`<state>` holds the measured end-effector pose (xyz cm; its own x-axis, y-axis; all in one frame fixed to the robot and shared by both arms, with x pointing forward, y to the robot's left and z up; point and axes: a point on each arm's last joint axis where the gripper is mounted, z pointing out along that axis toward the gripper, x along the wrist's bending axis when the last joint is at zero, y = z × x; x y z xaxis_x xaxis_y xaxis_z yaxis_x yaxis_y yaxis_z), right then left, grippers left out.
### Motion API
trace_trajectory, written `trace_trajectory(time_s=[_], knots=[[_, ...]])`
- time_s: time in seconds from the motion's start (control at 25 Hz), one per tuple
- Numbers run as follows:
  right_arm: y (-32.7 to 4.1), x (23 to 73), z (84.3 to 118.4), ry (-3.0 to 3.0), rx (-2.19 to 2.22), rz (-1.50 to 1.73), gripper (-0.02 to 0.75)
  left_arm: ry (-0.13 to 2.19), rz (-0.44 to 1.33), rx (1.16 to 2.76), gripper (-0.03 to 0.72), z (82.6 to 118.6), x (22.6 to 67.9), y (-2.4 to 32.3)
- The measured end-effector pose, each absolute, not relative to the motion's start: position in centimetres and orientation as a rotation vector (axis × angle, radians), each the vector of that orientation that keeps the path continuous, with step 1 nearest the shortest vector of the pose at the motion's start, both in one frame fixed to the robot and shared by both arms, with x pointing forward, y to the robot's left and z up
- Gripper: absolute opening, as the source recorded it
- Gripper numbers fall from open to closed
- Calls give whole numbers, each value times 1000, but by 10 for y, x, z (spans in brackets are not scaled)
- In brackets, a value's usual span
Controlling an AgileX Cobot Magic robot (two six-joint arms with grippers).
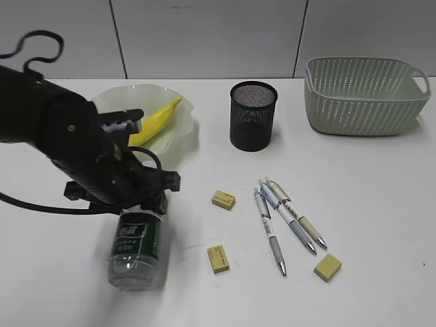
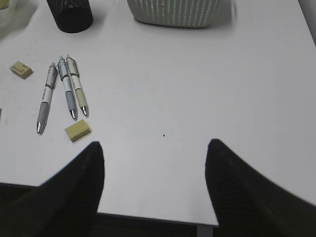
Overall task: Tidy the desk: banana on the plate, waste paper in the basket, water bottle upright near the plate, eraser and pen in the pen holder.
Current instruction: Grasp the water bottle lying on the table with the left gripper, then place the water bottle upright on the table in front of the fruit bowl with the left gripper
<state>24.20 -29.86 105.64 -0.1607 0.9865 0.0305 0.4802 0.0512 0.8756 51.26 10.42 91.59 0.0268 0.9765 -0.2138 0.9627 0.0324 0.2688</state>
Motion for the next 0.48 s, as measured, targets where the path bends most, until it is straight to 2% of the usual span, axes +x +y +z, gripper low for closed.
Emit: trace_trajectory(time_s=[0.08,0.2,0.28,0.36,0.48], knots=[[-299,242,1056,1711,1481,1041,509,1885,113,1983,433,930,503,111],[-299,242,1056,1711,1481,1041,509,1637,218,1915,433,958,478,126],[-299,242,1056,1711,1481,1041,509,1344,326,1839,433,979,463,139],[-299,242,1056,1711,1481,1041,509,1149,412,1783,433,987,454,155],[-299,242,1056,1711,1481,1041,509,1096,508,1739,433,985,455,179]])
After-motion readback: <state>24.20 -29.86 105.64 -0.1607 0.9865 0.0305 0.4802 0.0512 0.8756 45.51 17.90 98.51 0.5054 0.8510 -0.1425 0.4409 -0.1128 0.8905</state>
